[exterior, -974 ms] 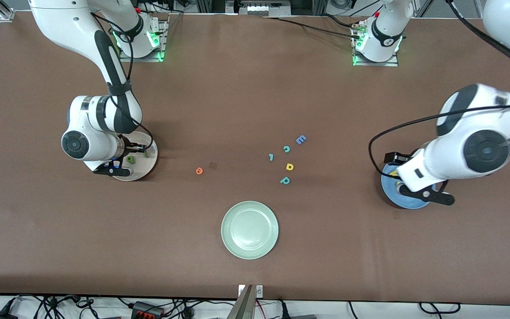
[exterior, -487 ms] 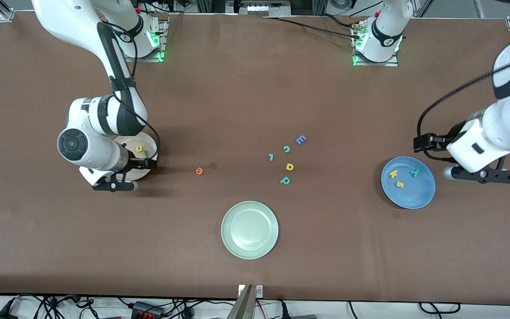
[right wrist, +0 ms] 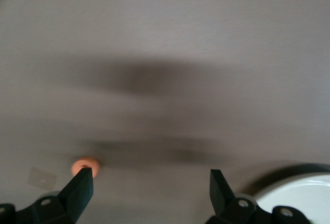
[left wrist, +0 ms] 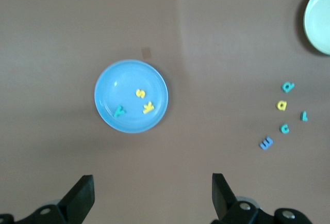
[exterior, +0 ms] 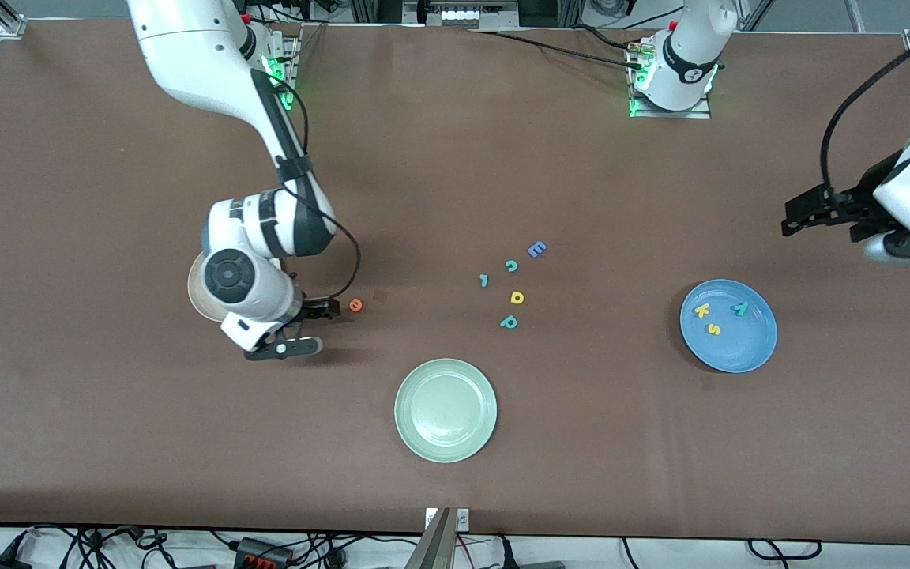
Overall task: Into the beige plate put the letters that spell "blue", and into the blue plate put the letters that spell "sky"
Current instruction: 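Return the left arm to rest while the right gripper reaches orange e, then grasp the orange e with the right gripper and lift it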
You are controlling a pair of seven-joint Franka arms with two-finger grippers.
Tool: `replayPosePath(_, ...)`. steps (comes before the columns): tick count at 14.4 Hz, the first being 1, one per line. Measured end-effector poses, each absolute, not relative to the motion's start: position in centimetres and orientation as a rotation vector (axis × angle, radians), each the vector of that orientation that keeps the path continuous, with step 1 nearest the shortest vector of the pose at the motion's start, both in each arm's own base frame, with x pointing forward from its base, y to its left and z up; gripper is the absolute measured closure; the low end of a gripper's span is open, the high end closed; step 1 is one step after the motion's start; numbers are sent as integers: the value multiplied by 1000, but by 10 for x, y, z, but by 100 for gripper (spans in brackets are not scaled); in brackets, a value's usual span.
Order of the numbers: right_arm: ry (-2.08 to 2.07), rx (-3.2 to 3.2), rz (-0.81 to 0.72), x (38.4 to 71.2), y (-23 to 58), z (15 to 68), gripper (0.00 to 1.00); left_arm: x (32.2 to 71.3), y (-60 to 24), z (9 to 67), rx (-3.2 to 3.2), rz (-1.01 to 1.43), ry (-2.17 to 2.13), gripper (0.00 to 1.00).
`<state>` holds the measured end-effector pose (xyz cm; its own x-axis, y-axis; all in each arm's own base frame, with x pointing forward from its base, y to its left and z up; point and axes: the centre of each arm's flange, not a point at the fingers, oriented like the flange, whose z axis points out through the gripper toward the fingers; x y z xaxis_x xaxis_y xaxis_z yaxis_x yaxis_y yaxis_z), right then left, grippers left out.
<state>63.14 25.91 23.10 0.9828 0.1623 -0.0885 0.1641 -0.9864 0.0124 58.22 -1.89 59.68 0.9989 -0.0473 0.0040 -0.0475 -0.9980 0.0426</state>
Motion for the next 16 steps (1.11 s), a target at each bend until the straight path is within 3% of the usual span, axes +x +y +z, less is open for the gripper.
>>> replayPosePath(3, 338, 3105, -109, 617, 298, 229, 0, 561, -18, 599, 3099, 73, -70, 0)
replayPosePath(8, 436, 3088, 23, 622, 306, 205, 0, 554, -28, 595, 3107, 77, -102, 0)
replayPosePath(16, 519, 3080, -14, 601, 337, 169, 6, 550, -32, 594, 3109, 20, -114, 0)
